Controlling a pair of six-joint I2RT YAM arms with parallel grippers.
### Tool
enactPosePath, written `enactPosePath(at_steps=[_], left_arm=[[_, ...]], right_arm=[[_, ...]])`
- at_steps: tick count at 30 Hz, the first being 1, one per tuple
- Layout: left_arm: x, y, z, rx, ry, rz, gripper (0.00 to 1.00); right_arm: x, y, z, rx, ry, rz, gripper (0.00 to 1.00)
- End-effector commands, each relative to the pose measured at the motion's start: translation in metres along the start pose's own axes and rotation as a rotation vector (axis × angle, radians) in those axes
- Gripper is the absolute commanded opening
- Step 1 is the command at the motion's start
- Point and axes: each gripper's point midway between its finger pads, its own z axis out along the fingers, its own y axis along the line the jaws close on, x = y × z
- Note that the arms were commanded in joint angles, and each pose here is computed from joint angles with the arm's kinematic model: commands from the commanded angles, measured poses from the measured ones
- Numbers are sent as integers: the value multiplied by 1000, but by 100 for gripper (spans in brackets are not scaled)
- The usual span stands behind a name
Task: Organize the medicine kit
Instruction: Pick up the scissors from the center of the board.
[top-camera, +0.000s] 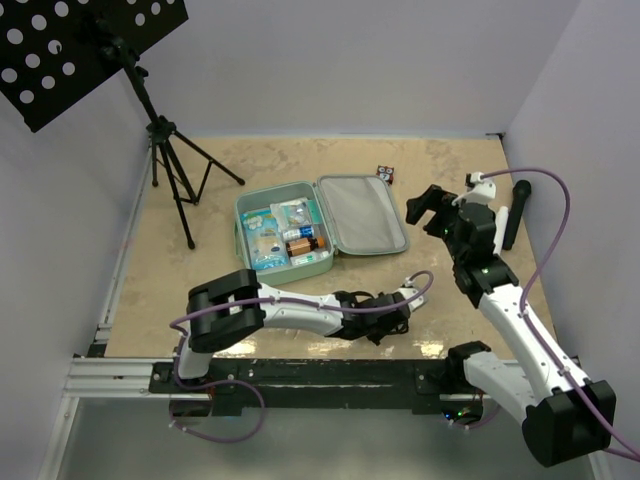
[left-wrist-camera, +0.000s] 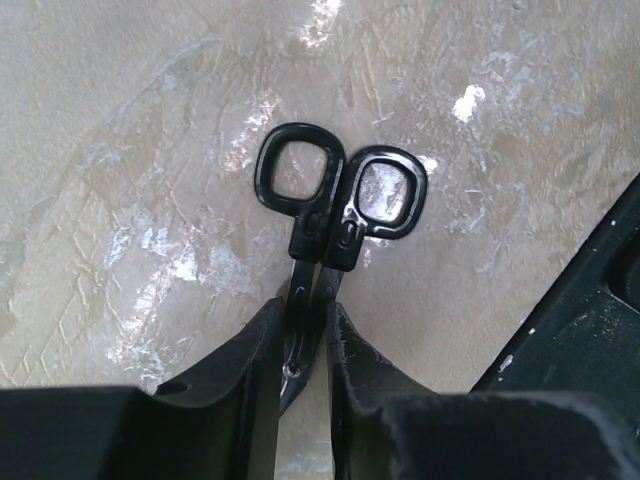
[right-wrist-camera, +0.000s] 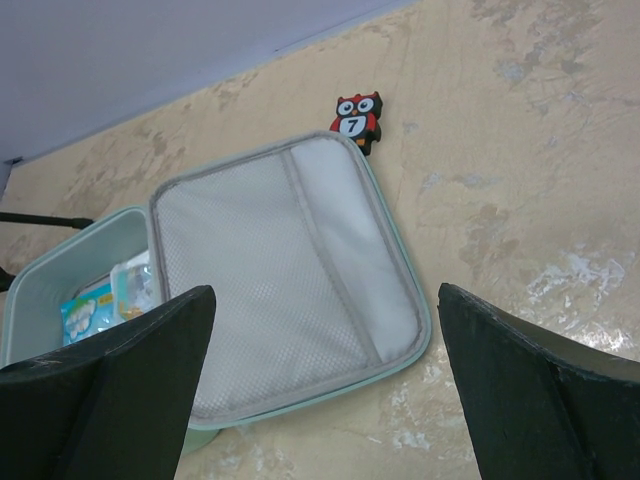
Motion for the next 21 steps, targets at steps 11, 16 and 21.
enactPosePath(at_steps=[11,16,21], left_arm=[[11,39,-8,-196,20,-82,0],[-8,56,-33,-262,-58,-89,0],[-25,64,-54,-295,-107,-101,0]], right_arm=[[-12,6,5,-14,-39,11,98],[-14,6,6,-5,-44,16,98],[-17,7,7,-5,-51,26,98]])
